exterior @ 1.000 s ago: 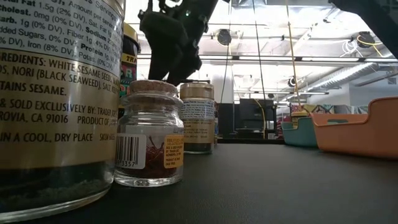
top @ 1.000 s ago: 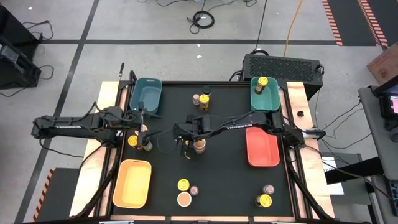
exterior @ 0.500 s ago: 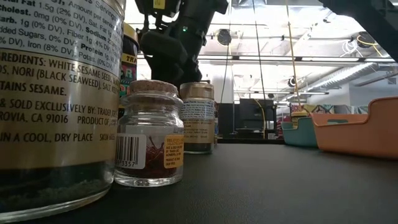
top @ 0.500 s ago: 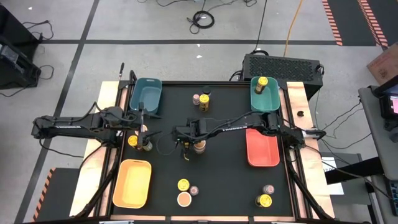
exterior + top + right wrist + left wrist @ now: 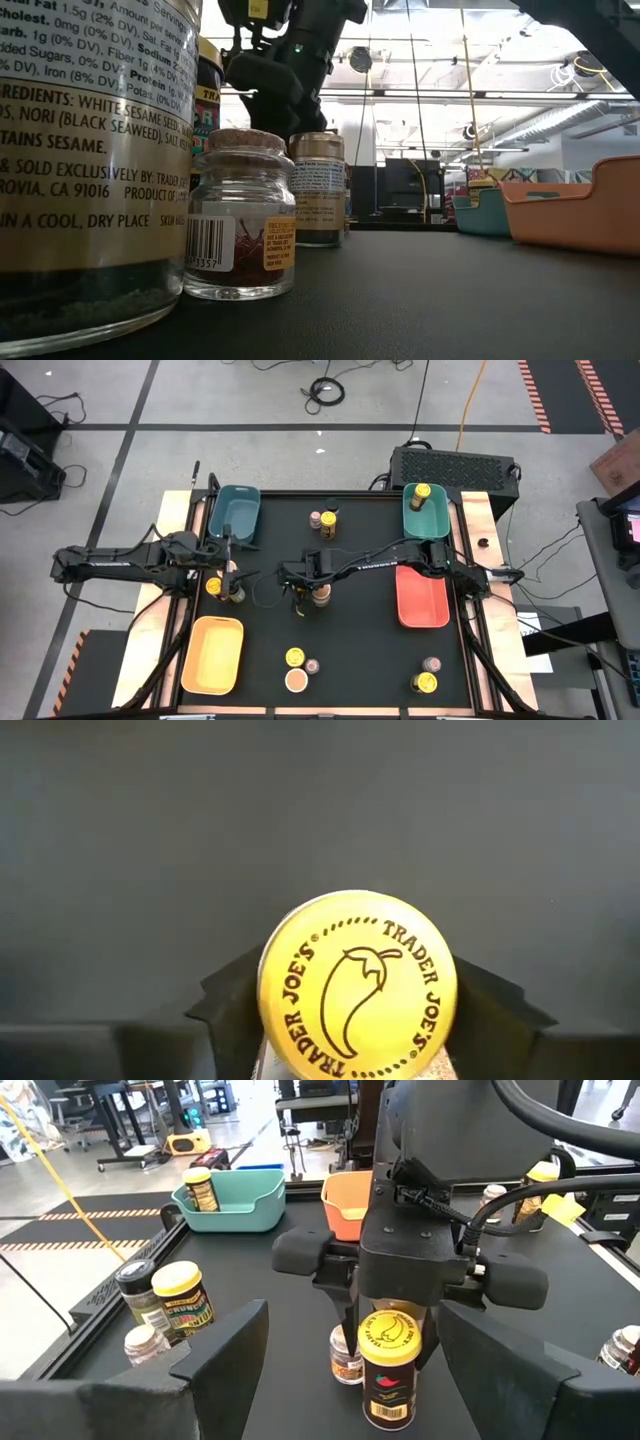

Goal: Sort spices by type
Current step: Put the yellow spice bottle into the green bin

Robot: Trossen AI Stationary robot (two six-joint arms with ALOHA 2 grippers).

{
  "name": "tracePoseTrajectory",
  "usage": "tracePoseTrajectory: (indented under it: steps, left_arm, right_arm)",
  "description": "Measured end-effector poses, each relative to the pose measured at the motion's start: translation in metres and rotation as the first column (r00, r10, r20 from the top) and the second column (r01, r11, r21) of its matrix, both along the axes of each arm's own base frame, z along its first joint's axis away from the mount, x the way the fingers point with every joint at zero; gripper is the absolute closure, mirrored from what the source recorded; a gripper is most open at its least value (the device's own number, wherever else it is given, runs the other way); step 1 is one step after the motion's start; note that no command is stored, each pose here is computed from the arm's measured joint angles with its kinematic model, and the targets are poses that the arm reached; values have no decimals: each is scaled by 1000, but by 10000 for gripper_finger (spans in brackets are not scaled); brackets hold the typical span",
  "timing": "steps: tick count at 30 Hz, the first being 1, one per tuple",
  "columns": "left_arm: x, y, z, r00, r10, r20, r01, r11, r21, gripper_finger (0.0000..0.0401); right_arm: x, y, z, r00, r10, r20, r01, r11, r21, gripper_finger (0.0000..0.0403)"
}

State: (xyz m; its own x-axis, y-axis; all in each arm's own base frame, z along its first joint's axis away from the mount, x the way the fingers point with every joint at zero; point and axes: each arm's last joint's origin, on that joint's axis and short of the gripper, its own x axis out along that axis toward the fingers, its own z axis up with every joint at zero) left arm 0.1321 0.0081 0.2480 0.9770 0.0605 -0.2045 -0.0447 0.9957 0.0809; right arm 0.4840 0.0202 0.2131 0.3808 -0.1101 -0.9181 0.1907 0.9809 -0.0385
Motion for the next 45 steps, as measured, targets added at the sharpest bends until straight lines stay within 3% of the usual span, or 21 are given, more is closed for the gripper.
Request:
tracePoseTrajectory:
  steps: [5,11,18,22,25,32,37,45]
  left_arm:
    - [0,0,0,1000,0,-1,0,1000,0,111]
    - [0,0,0,1000,0,-4,0,1000,0,111]
    - [0,0,-1,1000,1,-6,-1,1000,0,111]
    - [0,0,0,1000,2,-6,-2,1000,0,111]
    - [0,0,-1,1000,3,-12,-3,1000,-3,111]
    - [0,0,-3,999,9,-33,-9,1000,-14,111]
    - [0,0,-3,999,11,-35,-12,1000,-23,111]
    - [-1,0,-5,999,11,-50,-12,1000,-25,111]
  right_arm:
    - [0,-1,0,1000,-8,-2,8,1000,2,189]
    - [1,-2,7,1000,-10,3,10,1000,3,186]
    - [4,-2,46,996,45,75,-43,999,-26,186]
    - [-7,-10,73,999,43,25,-40,995,-94,186]
    - [-25,-24,90,1000,17,-3,-17,989,-147,186]
    - [-73,-73,145,994,-111,15,112,984,-139,183]
    - [-113,-116,175,967,-254,19,253,951,-178,182]
    - [-181,-161,182,887,-462,0,454,872,-186,182]
